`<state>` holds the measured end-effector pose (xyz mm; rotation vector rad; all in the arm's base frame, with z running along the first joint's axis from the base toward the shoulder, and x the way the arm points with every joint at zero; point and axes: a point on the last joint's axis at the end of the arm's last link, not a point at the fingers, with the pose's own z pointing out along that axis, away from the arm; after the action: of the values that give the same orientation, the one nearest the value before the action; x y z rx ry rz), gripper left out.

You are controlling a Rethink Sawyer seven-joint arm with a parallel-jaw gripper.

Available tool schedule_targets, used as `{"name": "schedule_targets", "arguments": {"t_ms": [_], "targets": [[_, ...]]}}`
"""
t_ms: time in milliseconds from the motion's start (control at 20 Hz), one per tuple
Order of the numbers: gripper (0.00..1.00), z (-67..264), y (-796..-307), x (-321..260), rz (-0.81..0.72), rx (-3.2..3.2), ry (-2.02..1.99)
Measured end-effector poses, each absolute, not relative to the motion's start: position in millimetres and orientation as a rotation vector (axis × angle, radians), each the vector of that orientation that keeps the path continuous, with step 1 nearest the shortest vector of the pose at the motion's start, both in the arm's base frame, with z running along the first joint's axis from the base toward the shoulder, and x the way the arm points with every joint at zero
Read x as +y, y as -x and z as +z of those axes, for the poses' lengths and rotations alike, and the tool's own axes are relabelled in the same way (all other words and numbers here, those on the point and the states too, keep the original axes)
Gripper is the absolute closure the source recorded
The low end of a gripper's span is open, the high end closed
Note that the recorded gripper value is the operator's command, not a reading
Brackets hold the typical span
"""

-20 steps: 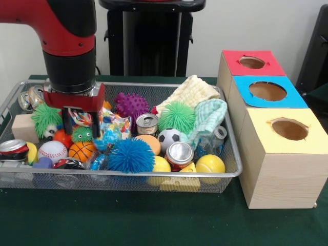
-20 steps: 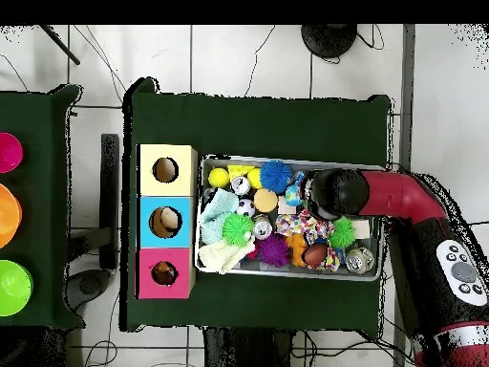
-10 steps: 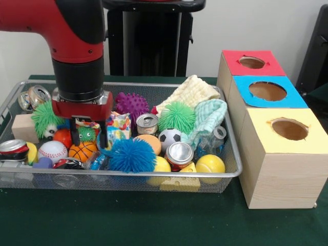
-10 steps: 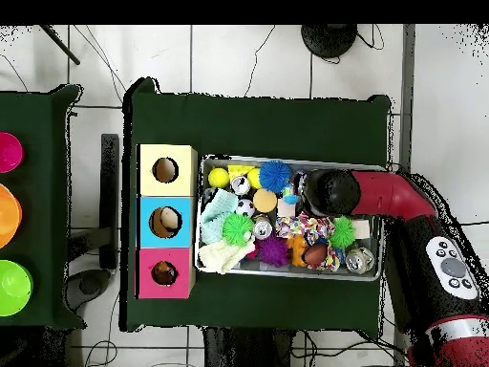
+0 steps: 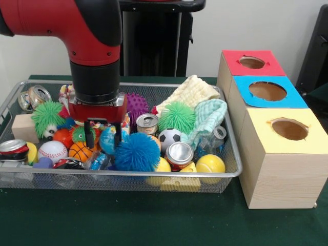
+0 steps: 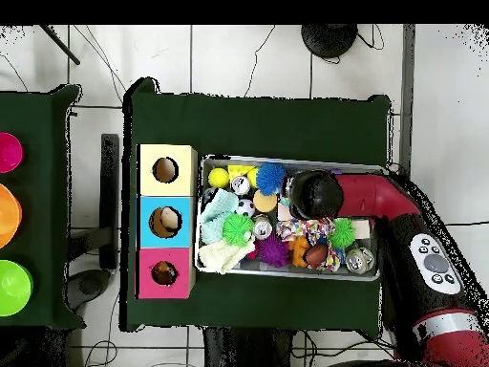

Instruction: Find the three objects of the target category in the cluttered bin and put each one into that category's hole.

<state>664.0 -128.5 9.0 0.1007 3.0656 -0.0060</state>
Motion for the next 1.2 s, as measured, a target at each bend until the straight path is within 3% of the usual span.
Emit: {"name": "schedule_targets", "arguments": {"t_ms": [1200], "targets": [[0.0, 21, -631, -88, -0.112, 3.035, 0.055]]}}
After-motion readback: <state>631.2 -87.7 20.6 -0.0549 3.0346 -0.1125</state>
